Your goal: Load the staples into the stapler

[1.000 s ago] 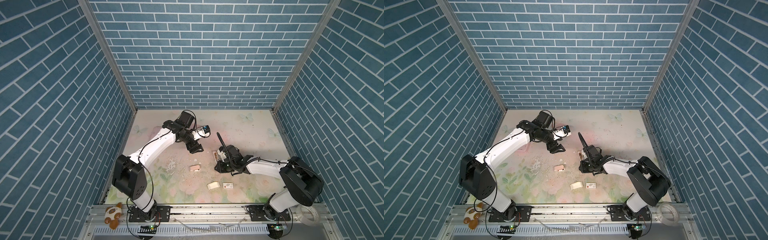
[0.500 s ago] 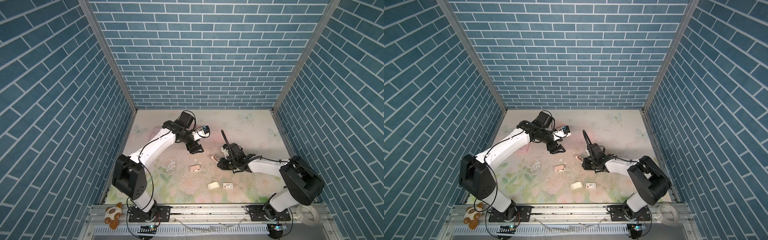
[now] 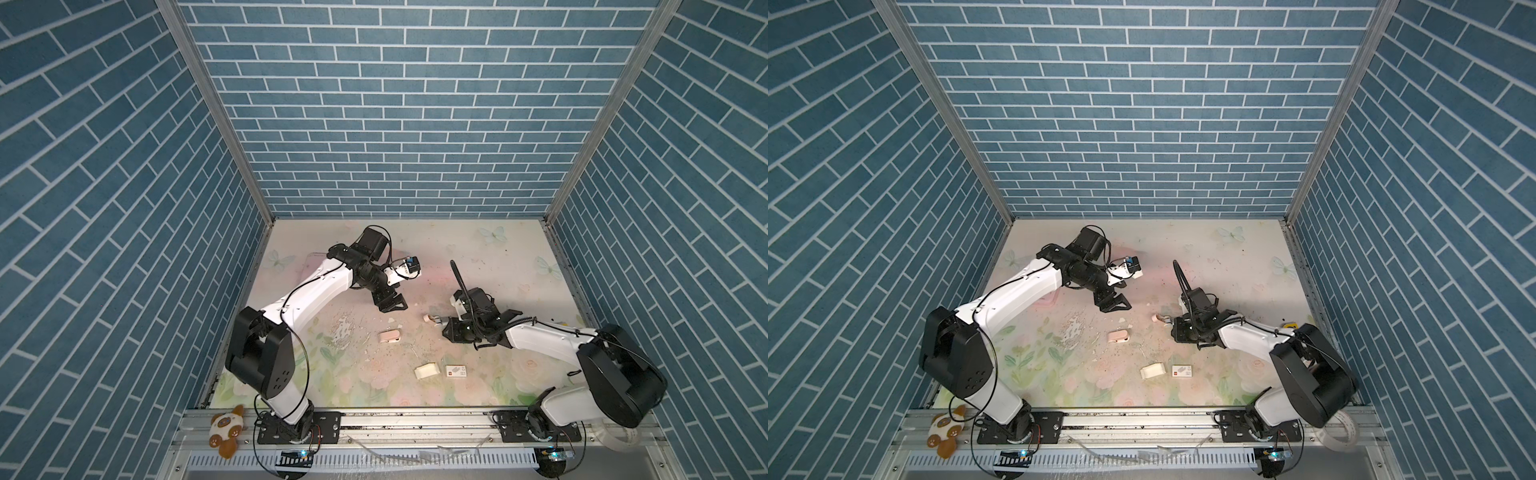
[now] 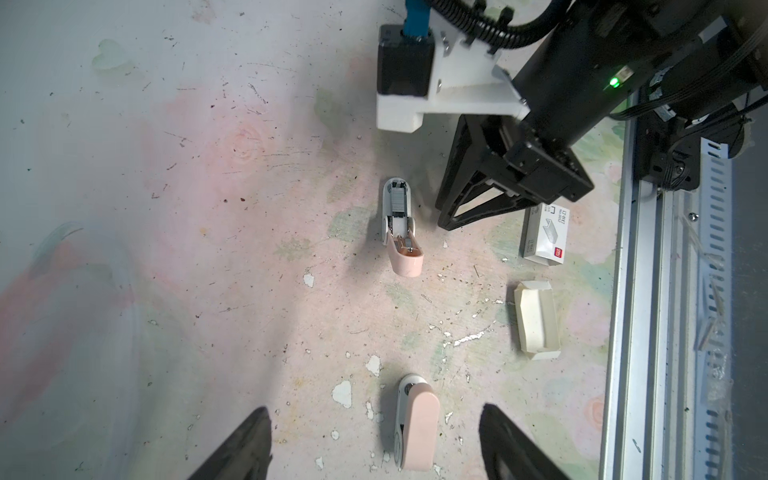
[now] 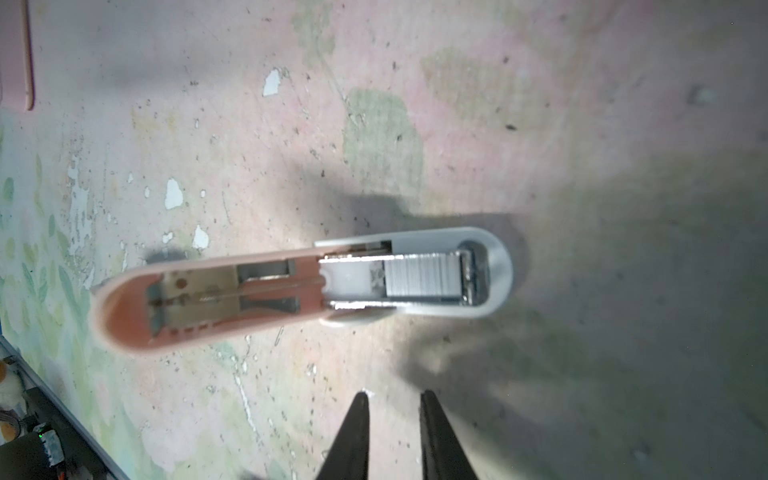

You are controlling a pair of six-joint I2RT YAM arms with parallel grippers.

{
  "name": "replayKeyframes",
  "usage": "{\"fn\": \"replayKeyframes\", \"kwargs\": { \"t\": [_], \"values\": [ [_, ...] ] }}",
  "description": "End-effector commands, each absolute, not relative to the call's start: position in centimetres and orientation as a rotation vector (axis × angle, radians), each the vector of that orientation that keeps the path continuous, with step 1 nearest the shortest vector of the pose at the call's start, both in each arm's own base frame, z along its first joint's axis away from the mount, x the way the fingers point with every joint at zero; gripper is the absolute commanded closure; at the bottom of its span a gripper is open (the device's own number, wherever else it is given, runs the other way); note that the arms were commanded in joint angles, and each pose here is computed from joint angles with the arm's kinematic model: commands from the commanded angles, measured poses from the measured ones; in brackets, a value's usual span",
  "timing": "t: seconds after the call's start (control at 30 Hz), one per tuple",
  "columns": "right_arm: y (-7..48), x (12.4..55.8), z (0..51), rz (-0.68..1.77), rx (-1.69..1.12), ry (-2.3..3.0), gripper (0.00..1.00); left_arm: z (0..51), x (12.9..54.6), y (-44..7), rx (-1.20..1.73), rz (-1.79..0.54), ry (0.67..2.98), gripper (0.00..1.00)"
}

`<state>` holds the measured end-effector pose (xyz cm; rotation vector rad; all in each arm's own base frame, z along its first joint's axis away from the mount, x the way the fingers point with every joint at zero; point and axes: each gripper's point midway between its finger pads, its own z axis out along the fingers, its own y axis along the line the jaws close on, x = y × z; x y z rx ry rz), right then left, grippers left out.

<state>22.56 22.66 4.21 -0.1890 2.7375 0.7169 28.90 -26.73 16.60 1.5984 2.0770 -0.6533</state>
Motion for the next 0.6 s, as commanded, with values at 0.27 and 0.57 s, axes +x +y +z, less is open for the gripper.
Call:
{"fn": "replayKeyframes", "kwargs": {
  "t": [0.27,0.57],
  "values": [
    [18.3,25.0,5.4,0.73,0.171,2.708,0.72,13.3,27.9,-30.7,1.781,-0.686,1.997,0.2],
    [18.8,27.4,4.8,0.849,0.187,2.691,0.72,10.8,27.4,-32.2,1.841,-0.617,1.976,0.2]
  ]
}}
